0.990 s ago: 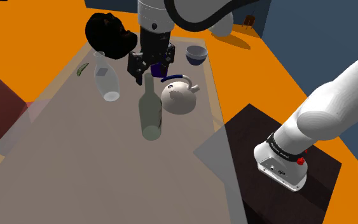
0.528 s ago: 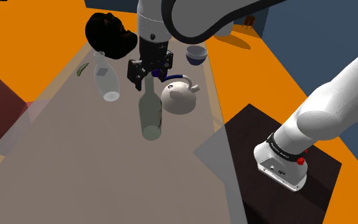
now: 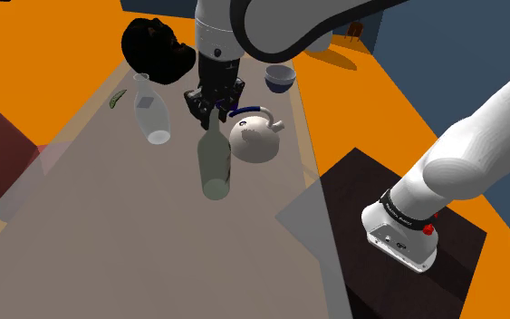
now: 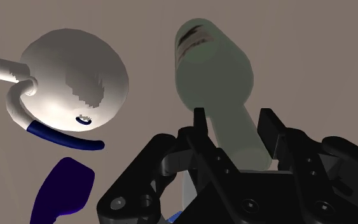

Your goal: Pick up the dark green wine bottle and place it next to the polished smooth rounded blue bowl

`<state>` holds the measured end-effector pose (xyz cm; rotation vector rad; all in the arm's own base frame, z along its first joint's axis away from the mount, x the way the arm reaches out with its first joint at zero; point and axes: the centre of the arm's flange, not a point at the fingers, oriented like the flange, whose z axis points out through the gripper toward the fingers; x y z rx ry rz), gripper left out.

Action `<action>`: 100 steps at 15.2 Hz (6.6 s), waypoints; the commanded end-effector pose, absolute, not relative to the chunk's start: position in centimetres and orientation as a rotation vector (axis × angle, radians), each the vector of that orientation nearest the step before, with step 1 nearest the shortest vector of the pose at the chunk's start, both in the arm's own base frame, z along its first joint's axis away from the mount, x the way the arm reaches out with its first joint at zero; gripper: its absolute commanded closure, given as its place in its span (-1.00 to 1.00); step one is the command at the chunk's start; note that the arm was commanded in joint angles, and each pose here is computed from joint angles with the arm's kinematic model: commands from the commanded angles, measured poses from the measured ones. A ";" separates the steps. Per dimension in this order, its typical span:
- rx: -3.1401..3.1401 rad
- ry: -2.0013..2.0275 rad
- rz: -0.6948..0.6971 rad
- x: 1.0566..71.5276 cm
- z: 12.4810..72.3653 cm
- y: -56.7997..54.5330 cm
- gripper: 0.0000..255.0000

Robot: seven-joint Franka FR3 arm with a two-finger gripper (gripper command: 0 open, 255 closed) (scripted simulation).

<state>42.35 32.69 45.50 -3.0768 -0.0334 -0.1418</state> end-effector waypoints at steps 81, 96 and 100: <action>-3.077 -0.034 -0.141 54.5 61.1 -20.2 1.00; -3.077 -0.034 -0.141 54.5 53.1 -20.2 1.00; -3.077 -0.034 -0.141 54.5 51.0 -20.2 1.00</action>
